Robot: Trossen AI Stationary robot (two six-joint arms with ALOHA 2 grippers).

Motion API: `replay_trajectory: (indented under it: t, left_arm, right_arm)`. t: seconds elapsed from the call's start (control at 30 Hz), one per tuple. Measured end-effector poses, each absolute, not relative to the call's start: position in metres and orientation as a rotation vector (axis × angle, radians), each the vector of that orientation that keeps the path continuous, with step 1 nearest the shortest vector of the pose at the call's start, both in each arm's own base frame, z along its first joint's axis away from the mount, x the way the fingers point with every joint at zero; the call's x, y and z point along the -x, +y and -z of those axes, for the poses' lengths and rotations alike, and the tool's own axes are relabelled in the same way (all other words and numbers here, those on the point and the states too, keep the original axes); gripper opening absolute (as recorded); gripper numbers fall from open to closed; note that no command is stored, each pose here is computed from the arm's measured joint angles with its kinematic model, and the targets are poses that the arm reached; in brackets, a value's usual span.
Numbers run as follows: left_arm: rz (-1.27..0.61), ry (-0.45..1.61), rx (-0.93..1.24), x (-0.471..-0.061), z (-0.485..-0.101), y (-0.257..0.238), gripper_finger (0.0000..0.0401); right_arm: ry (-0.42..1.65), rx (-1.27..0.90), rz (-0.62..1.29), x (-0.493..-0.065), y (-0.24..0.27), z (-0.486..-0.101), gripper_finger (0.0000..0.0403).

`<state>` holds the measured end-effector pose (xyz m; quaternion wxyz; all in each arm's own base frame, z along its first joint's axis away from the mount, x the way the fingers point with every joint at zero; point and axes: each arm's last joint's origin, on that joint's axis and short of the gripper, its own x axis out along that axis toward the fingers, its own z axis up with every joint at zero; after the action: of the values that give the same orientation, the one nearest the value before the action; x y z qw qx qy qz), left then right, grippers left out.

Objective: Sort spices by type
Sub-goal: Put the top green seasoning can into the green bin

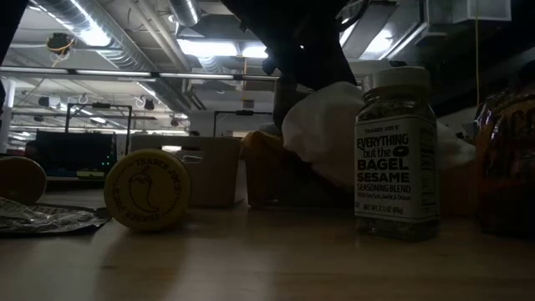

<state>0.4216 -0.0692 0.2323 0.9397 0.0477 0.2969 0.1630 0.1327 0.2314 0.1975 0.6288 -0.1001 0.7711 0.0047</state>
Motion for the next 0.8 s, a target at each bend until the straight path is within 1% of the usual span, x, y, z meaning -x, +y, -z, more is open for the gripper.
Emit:
replay_trajectory:
  t: [0.23,0.67,0.8]
  left_arm:
    - [-0.329,0.587,-0.097,-0.424,-0.237,-0.070,0.0210]
    - [-0.304,0.493,-0.119,-0.433,-0.274,-0.075,0.0210]
    - [-0.284,0.483,-0.121,-0.433,-0.286,-0.084,0.0210]
  right_arm:
    - [1.802,0.216,-0.010,-0.131,0.231,-0.198,0.0206]
    - [1.882,0.221,0.007,-0.127,0.227,-0.200,0.0207]
    - [1.887,0.223,0.009,-0.128,0.229,-0.208,0.0207]
